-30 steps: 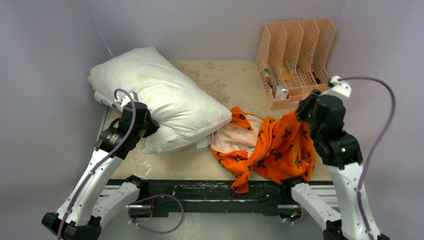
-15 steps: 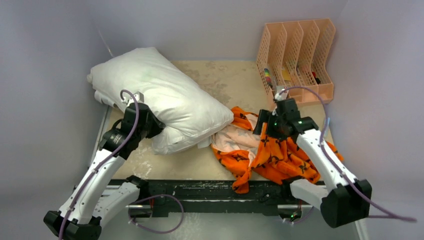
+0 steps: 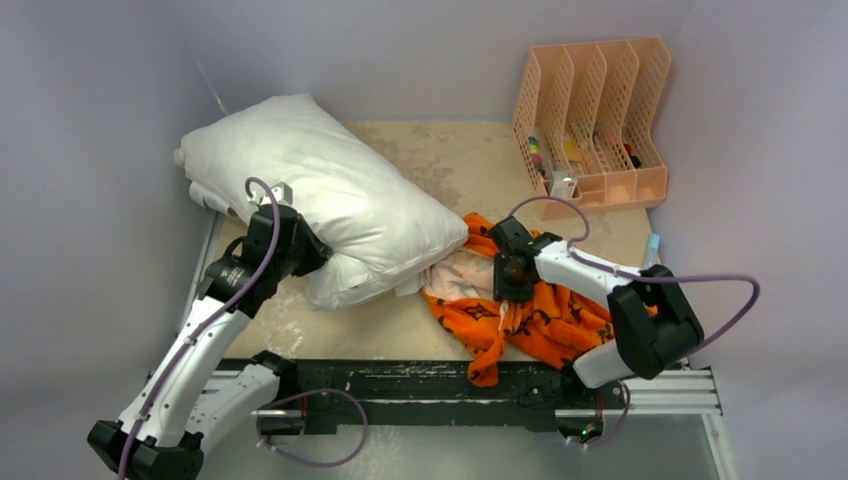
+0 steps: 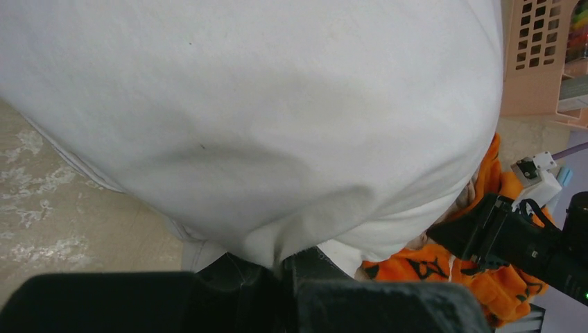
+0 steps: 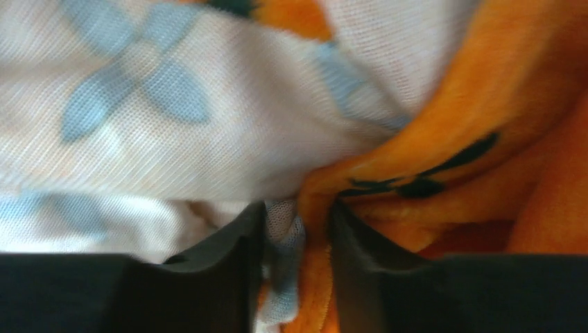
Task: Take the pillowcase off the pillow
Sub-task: Remove the pillow from the pillowcase, then adjust the pillow at the center of the board.
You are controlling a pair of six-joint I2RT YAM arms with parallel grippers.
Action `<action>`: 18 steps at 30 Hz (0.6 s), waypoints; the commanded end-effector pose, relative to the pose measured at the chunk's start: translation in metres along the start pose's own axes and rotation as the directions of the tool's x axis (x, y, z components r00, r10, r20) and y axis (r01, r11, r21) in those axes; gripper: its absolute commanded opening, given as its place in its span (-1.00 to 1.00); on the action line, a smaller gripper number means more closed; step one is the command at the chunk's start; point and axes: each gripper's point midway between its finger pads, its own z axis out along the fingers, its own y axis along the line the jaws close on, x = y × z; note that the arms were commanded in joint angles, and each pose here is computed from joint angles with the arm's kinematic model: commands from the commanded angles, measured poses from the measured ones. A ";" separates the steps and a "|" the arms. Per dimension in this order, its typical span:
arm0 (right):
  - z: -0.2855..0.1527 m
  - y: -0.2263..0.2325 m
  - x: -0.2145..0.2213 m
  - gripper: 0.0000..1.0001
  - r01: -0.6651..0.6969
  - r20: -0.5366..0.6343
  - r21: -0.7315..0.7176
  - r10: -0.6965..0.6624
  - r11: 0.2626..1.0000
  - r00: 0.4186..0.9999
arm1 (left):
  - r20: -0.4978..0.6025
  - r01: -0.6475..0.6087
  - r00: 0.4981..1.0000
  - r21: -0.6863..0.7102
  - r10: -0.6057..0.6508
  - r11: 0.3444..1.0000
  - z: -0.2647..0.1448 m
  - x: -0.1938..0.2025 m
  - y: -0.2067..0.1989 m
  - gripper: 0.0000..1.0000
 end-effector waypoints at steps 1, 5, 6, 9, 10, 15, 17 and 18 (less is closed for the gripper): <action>-0.004 -0.013 -0.047 -0.74 -0.145 0.204 0.115 0.120 0.983 0.972 | 0.033 -0.049 0.998 0.095 0.047 0.994 -0.008 -0.019 -0.026 -1.00; -0.053 -0.046 -0.102 -1.00 -0.281 0.405 0.031 0.245 0.959 0.881 | -0.055 -0.052 0.997 0.153 0.061 0.987 0.001 0.003 -0.031 -1.00; -0.072 -0.060 -0.114 -1.00 -0.310 0.463 0.053 0.251 0.949 0.850 | -0.070 -0.044 0.996 0.185 0.058 0.982 0.002 0.008 -0.036 -1.00; -0.143 -0.089 -0.148 -1.00 -0.362 0.627 0.096 0.226 0.927 0.746 | -0.110 -0.031 0.992 0.260 0.062 0.965 0.004 0.026 -0.052 -1.00; -0.167 -0.095 -0.156 -1.00 -0.374 0.673 0.101 0.213 0.922 0.708 | -0.115 -0.046 0.990 0.272 0.080 0.961 0.005 0.033 -0.059 -1.00; -0.236 -0.114 -0.164 -1.00 -0.437 0.777 0.116 0.193 0.892 0.600 | -0.106 -0.115 0.983 0.303 0.153 0.946 0.007 0.063 -0.100 -1.00; -0.254 -0.116 -0.165 -1.00 -0.424 0.805 0.104 0.174 0.900 0.567 | -0.085 -0.128 0.983 0.319 0.163 0.939 0.006 0.071 -0.118 -1.00; -0.268 -0.121 -0.165 -1.00 -0.442 0.829 0.098 0.173 0.892 0.532 | -0.076 -0.141 0.982 0.330 0.175 0.933 0.005 0.075 -0.128 -1.00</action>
